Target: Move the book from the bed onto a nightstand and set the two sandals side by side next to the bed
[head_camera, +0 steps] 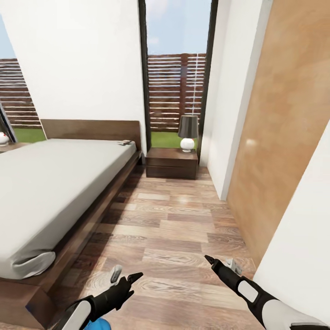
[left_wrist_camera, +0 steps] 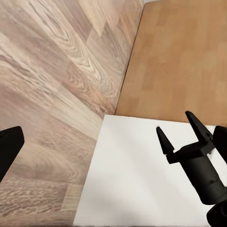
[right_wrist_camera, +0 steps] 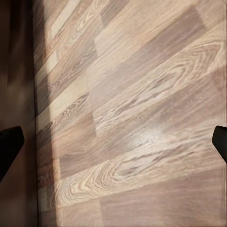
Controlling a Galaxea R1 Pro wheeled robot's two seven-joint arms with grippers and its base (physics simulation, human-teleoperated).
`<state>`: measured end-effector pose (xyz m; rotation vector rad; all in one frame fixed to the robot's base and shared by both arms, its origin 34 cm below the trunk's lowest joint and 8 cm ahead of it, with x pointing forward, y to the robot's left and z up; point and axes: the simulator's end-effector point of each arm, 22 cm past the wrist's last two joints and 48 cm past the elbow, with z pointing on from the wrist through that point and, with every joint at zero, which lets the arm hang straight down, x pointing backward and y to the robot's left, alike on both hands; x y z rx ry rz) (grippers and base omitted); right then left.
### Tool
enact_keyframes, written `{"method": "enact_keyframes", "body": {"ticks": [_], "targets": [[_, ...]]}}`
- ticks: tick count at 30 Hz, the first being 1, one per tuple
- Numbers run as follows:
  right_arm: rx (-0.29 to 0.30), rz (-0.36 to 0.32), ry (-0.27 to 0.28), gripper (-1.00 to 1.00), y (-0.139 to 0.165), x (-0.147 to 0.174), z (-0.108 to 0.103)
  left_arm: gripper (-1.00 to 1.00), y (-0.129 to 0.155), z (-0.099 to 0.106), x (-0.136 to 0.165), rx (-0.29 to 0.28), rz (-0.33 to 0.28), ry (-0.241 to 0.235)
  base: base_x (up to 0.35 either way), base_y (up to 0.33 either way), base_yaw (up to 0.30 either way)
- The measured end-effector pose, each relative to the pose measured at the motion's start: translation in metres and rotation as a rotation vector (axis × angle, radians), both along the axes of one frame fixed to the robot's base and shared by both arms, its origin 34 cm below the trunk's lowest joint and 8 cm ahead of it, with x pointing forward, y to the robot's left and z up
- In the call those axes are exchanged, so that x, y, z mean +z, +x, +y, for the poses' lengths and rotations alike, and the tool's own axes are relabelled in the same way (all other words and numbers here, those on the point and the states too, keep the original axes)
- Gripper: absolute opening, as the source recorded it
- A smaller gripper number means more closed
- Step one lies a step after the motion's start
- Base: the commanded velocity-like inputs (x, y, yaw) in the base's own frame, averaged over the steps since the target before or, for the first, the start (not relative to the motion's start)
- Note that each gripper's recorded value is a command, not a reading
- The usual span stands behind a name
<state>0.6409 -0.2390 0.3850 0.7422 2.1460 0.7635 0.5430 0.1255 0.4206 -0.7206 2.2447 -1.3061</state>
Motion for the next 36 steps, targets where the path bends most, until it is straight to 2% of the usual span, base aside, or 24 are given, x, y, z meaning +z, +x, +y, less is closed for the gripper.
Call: {"method": "enact_keyframes", "body": {"ticks": [16,36], "targets": [[0.001,0.006,-0.001,1.0,-0.001,-0.0029,0.0001,1.0,-0.0002,-0.001,-0.0022,0.003,0.003,0.0,0.0,0.0,-0.233],[-0.001,0.006,-0.002,1.0,-0.001,-0.0036,-0.0002,1.0,-0.0001,-0.0002,-0.0026,0.005,0.003,0.0,0.0,0.0,-0.03]]}}
